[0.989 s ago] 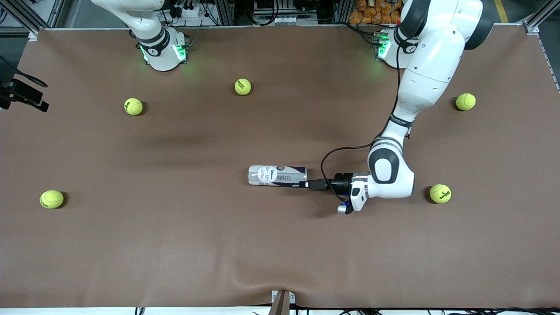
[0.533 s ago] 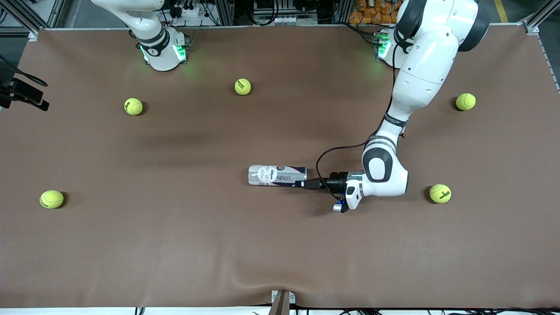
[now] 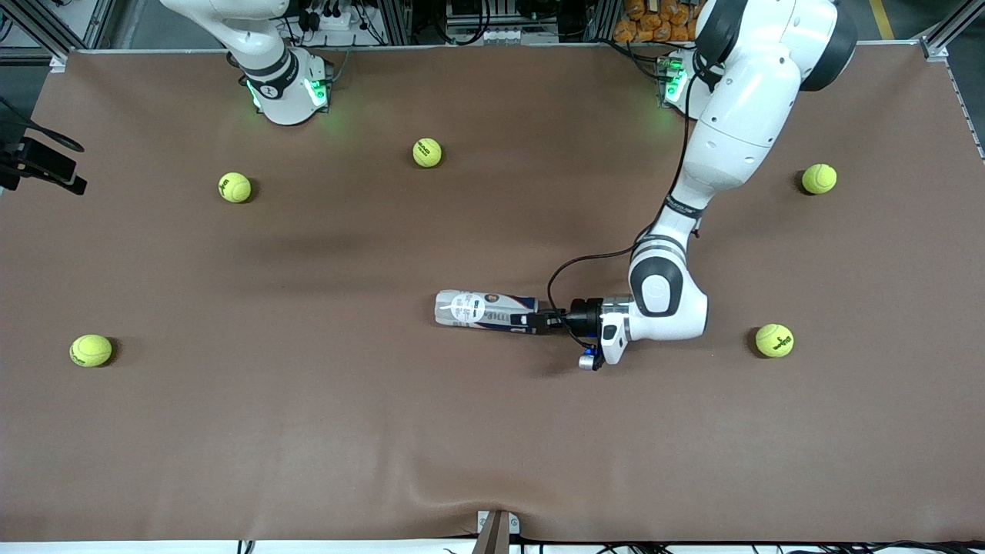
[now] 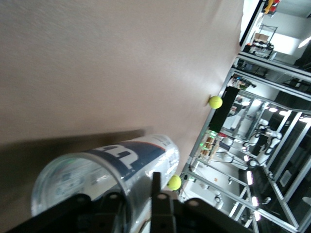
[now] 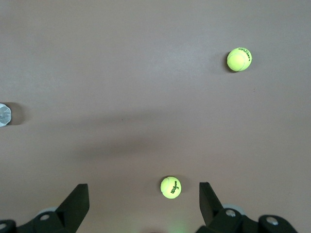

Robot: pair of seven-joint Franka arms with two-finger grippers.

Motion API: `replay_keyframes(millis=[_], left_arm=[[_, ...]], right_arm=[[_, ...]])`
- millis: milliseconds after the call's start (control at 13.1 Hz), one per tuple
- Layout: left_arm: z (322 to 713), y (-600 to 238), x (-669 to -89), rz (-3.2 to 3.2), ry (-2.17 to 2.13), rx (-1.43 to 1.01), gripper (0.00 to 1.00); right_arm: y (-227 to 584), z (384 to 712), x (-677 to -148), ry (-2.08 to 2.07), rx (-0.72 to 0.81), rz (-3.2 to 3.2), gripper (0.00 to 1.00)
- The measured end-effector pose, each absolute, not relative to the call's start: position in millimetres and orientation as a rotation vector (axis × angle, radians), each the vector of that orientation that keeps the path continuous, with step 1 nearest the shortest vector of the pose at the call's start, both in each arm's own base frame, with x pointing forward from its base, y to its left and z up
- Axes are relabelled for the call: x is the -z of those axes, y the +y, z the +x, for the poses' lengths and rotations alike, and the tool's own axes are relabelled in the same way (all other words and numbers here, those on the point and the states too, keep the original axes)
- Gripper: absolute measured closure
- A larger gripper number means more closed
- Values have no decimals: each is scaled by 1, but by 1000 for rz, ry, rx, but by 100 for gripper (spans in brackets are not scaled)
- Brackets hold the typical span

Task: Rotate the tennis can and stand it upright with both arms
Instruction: 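Grasp the can's bottom end with the left gripper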

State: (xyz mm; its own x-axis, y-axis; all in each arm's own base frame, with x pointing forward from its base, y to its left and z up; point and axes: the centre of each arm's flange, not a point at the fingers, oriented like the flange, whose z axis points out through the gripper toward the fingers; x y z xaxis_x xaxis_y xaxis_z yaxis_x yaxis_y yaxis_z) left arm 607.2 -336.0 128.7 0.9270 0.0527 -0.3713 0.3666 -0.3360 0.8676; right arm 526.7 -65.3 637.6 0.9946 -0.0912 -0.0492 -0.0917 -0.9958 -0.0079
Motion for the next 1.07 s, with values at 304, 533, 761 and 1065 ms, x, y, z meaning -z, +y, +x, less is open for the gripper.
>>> replay_keyframes(millis=[304, 533, 761, 1065], left_arm=[[608, -343, -134, 1878, 305, 324, 95], [614, -345, -144, 1872, 292, 307, 95], [624, -348, -168, 1860, 265, 270, 95], [635, -364, -228, 1894, 240, 284, 95]], right_arm=[[-68, 526, -638, 152, -77, -3126, 0], [-68, 526, -637, 151, -79, -3126, 0], [-68, 526, -637, 151, -79, -3126, 0], [-68, 526, -637, 151, -84, -3125, 0]])
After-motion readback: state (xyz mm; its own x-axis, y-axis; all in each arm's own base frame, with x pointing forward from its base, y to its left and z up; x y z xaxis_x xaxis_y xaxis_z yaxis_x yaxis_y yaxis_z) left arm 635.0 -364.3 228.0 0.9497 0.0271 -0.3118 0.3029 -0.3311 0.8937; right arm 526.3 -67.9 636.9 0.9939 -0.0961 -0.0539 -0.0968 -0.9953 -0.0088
